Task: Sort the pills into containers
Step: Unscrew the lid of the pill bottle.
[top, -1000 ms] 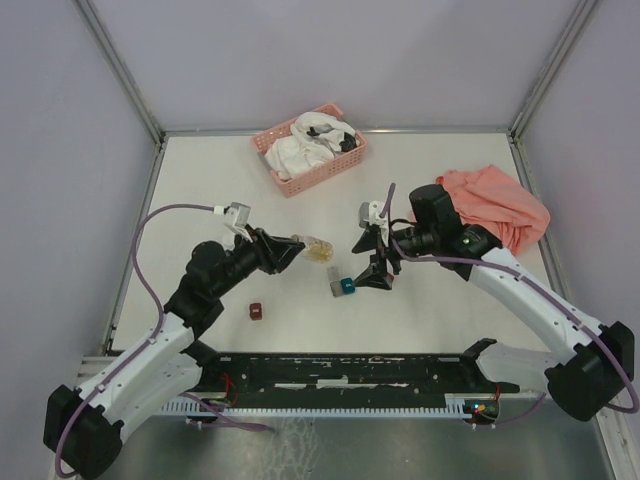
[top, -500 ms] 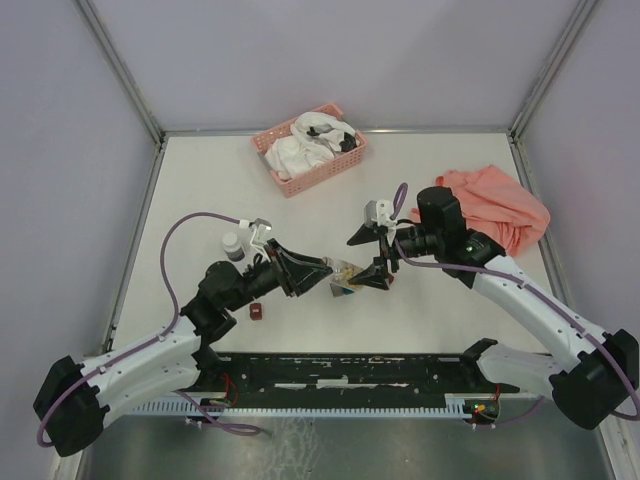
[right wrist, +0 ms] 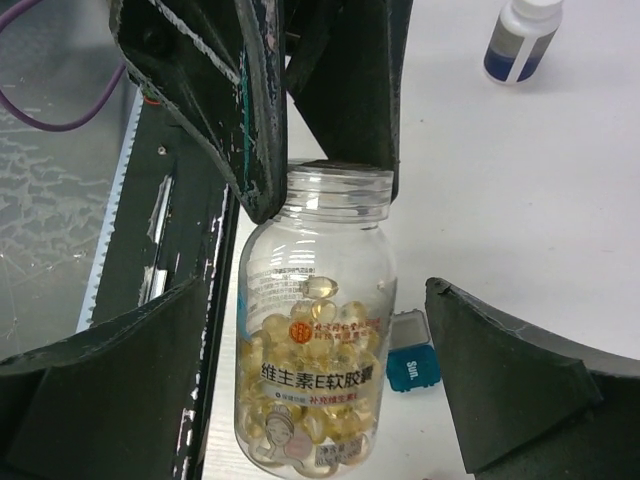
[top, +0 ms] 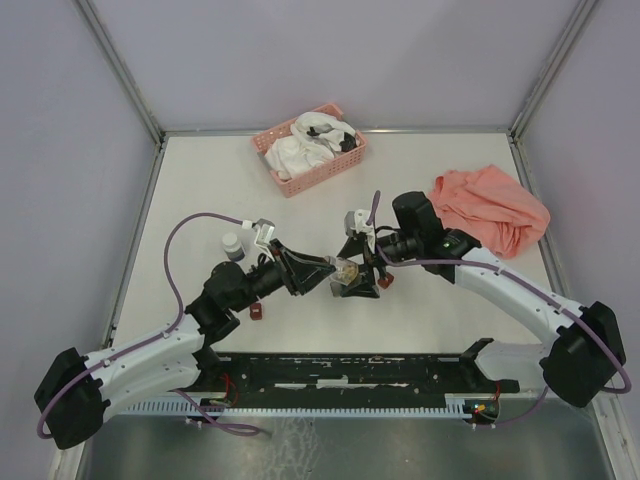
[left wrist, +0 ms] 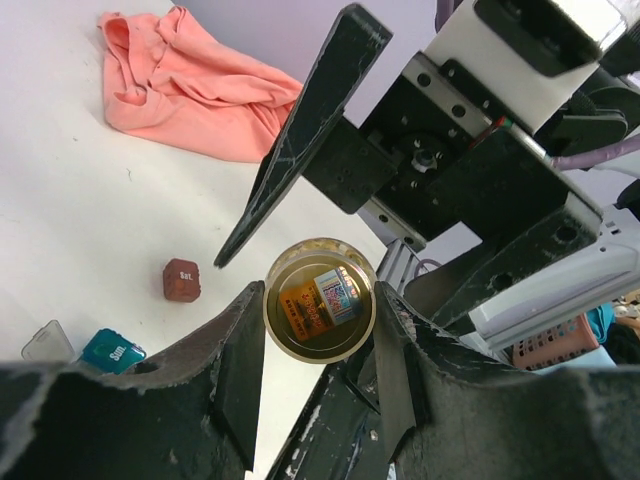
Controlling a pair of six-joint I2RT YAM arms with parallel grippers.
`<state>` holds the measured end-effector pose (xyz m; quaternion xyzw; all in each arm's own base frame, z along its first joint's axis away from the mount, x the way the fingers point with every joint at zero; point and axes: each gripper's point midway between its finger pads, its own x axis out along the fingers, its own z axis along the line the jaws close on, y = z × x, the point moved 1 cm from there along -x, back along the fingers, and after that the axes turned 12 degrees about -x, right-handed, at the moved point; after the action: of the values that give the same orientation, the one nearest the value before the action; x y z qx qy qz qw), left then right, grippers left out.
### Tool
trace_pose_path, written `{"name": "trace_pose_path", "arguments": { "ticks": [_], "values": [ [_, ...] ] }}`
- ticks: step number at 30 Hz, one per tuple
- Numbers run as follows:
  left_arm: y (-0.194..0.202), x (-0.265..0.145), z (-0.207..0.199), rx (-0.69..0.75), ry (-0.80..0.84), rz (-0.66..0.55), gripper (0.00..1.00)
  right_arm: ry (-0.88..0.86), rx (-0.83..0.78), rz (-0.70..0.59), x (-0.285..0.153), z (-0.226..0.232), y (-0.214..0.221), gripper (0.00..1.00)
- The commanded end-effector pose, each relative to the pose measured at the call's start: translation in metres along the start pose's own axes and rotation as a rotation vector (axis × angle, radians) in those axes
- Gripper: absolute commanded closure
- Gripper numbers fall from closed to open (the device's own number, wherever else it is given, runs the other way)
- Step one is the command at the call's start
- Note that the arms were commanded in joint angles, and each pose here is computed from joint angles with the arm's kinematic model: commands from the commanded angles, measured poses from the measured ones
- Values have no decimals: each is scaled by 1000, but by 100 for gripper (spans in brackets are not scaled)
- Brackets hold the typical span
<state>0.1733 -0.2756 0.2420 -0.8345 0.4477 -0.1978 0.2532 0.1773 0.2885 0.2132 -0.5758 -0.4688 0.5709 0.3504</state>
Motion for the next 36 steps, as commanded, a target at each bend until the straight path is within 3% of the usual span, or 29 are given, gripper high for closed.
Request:
{"name": "trace_pose_path", "arguments": {
  "ticks": [1,24,31,36],
  "values": [
    [-28,3,-34,-3,98,-102,97,11,-14,1,8,-1,-2,2],
    [-28,1,-32,-25,93,-120,97,28,50,-52,14,-3,-12,20],
    [-28,0,-32,-26,93,-123,97,22,43,-54,13,-2,-14,35],
    [-27,0,-31,-29,90,-122,97,13,37,-57,13,-1,-15,61]
  ]
}}
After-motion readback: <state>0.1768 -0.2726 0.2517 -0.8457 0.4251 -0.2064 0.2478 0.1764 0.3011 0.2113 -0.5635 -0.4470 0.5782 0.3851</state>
